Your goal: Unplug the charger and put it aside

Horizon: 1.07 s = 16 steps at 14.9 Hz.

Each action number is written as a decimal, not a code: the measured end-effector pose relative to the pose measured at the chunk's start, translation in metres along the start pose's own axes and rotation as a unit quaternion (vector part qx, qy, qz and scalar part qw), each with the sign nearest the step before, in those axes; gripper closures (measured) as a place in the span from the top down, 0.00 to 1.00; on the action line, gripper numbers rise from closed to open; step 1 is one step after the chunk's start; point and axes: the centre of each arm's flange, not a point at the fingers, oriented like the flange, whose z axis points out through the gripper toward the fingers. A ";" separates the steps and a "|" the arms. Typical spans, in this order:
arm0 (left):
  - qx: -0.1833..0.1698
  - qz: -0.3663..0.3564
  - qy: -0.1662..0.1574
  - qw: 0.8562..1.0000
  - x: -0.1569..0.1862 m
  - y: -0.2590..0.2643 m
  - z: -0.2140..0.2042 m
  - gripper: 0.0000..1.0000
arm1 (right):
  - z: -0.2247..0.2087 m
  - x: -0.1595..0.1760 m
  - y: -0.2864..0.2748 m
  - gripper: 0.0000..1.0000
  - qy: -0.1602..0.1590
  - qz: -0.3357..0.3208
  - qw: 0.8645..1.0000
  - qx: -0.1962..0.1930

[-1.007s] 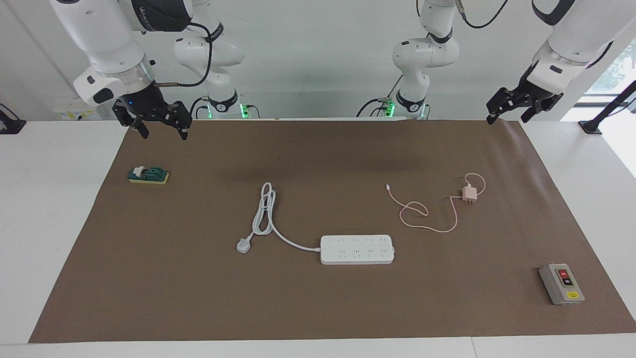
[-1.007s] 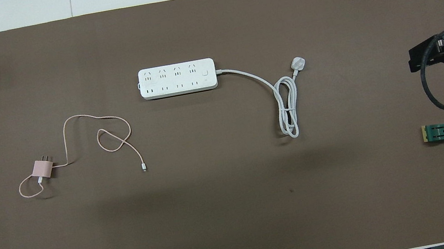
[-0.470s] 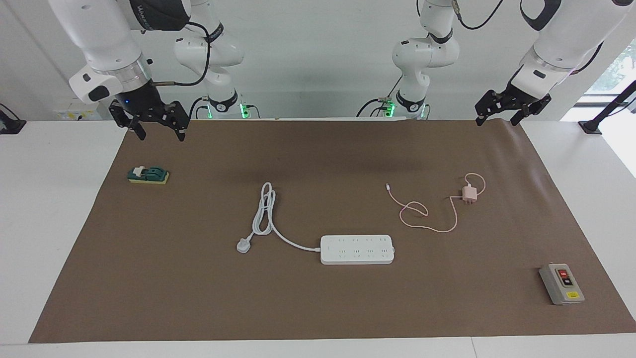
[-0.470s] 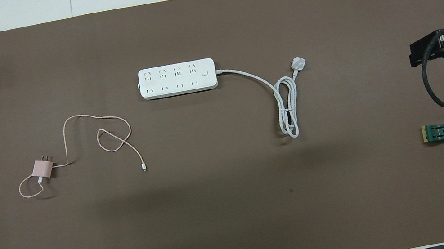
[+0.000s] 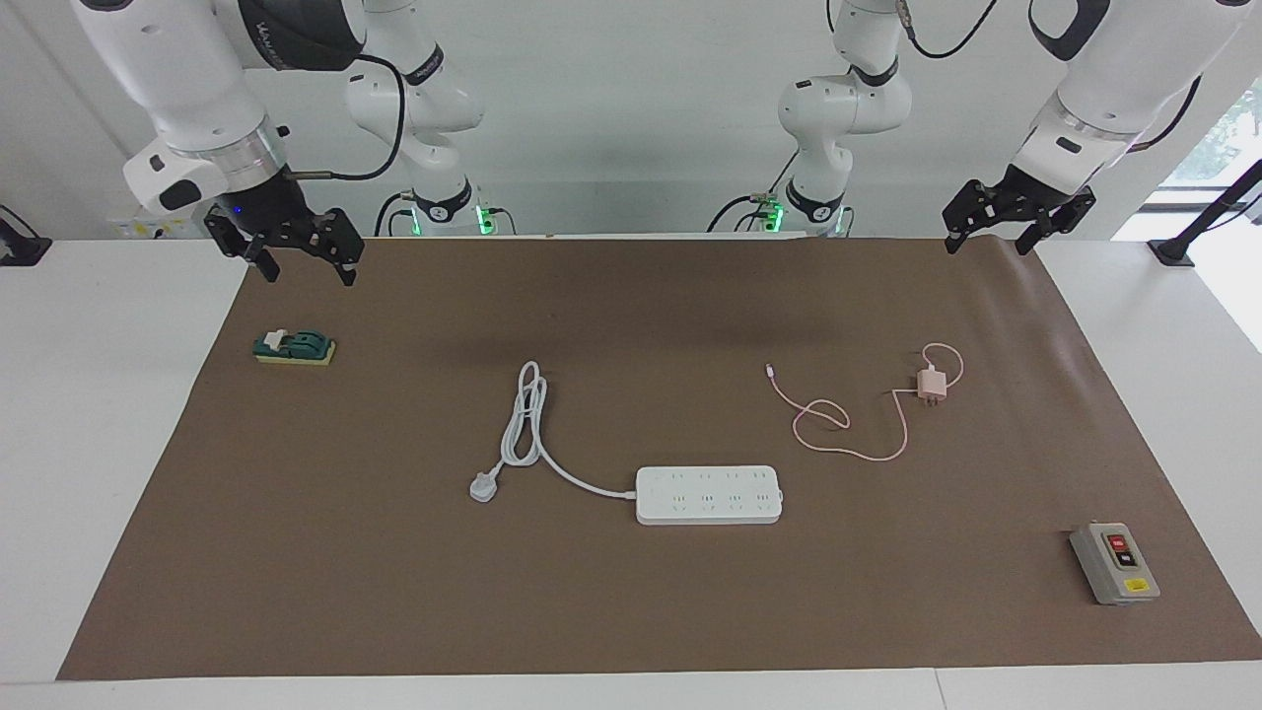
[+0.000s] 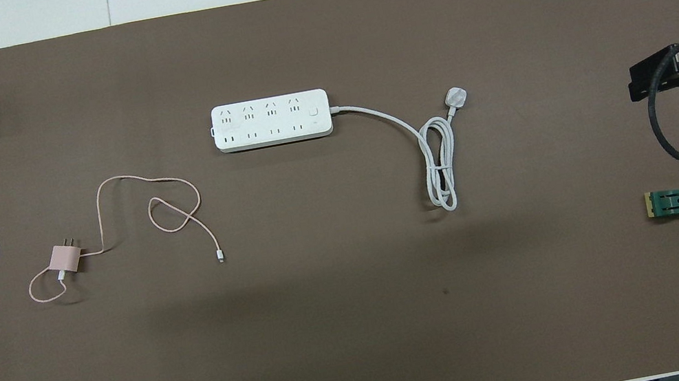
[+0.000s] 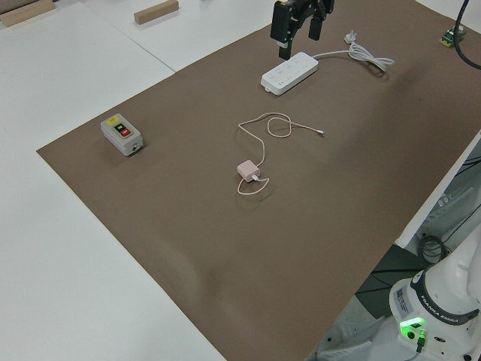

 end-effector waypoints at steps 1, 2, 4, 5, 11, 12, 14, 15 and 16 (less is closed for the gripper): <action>0.000 0.001 0.001 1.000 0.000 0.000 0.000 1.00 | 0.000 0.000 0.003 1.00 0.000 0.003 1.000 0.000; 0.000 0.001 0.002 1.000 0.001 0.000 0.000 1.00 | 0.000 0.000 0.004 1.00 0.000 0.003 1.000 0.000; 0.000 0.002 0.003 1.000 0.001 0.001 0.000 1.00 | 0.000 0.000 0.001 1.00 0.000 0.001 1.000 0.000; 0.000 0.003 0.003 1.000 0.001 0.001 0.000 1.00 | 0.000 0.000 0.000 1.00 0.000 0.000 1.000 0.000; 0.000 0.025 0.003 1.000 0.001 0.002 0.001 1.00 | 0.000 0.000 0.000 1.00 0.000 0.000 1.000 0.000; 0.000 0.030 0.003 1.000 0.001 0.002 0.001 1.00 | 0.000 0.000 0.000 1.00 0.000 0.000 1.000 0.000; 0.000 0.032 0.003 0.999 0.001 0.002 0.001 1.00 | 0.000 0.000 0.000 1.00 0.000 0.000 1.000 0.000; 0.000 0.032 0.002 0.999 0.001 0.002 0.001 1.00 | 0.000 0.000 0.000 1.00 0.000 0.000 1.000 0.000; 0.000 0.032 0.002 0.999 0.001 0.002 0.001 1.00 | 0.000 0.000 0.000 1.00 0.000 0.000 1.000 0.000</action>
